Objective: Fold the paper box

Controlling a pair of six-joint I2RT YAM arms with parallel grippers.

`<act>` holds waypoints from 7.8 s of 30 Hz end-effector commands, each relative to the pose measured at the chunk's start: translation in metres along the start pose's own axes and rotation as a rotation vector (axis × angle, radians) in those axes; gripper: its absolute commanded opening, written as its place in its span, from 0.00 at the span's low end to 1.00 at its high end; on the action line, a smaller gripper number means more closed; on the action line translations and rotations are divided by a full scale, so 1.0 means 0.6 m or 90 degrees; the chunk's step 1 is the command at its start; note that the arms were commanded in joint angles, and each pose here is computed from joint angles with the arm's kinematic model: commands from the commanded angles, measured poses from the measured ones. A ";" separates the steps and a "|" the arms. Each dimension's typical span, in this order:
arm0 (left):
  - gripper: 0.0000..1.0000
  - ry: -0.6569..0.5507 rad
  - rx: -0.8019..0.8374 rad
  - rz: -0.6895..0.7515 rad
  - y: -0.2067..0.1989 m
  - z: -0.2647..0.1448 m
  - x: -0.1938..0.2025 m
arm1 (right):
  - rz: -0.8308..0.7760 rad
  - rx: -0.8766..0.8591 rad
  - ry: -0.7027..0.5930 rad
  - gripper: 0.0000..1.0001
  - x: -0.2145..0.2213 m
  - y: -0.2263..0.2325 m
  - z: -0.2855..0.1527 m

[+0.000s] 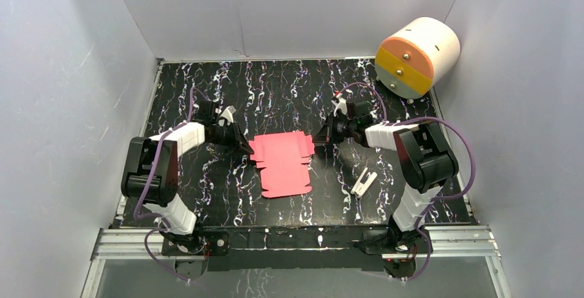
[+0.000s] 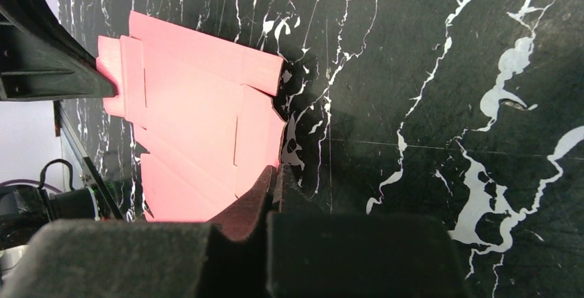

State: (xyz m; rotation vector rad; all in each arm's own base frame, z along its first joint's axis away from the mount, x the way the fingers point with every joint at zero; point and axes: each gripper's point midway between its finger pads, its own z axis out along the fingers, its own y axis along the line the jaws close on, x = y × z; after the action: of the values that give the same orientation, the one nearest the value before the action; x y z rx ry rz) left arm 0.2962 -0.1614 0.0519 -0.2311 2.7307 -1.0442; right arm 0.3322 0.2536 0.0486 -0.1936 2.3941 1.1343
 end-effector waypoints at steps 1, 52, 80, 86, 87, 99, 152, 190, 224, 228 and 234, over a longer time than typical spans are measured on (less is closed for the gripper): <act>0.13 -0.022 -0.012 -0.024 0.003 -0.008 0.007 | -0.035 -0.007 0.001 0.00 -0.006 0.011 -0.010; 0.39 -0.005 0.017 -0.091 -0.011 0.027 -0.031 | -0.144 -0.085 -0.011 0.73 0.013 0.135 0.085; 0.33 0.013 -0.022 -0.060 -0.001 0.034 -0.016 | -0.089 0.039 -0.019 0.74 -0.008 0.030 -0.008; 0.31 0.013 -0.020 -0.059 -0.002 0.034 -0.013 | -0.045 0.008 0.015 0.67 0.030 0.023 0.002; 0.31 0.012 -0.020 -0.060 -0.002 0.034 -0.014 | -0.040 0.003 0.019 0.65 0.034 0.023 0.004; 0.29 0.013 0.008 -0.075 -0.012 0.039 -0.010 | 0.010 -0.055 0.035 0.41 0.058 0.015 0.029; 0.07 -0.057 -0.033 0.019 -0.056 0.017 -0.071 | -0.049 -0.061 -0.023 0.00 0.011 0.036 0.008; 0.08 -0.031 -0.385 0.210 -0.042 0.069 -0.068 | -0.137 0.126 -0.036 0.11 0.001 0.064 0.038; 0.00 -0.176 -0.309 0.222 -0.096 -0.006 -0.073 | -0.058 -0.014 -0.055 0.64 -0.035 0.086 0.017; 0.00 -0.180 -0.302 0.221 -0.100 -0.009 -0.073 | -0.047 -0.032 -0.051 0.63 -0.031 0.082 0.024; 0.00 -0.180 -0.298 0.220 -0.102 -0.009 -0.072 | -0.034 -0.058 -0.035 0.56 -0.020 0.075 0.034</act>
State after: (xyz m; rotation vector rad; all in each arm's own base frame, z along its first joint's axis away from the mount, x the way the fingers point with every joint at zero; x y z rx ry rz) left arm 0.3417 -0.1908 0.0829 0.0333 2.6332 -0.2120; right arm 0.3347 0.2926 0.0694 -0.2319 2.3253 1.1257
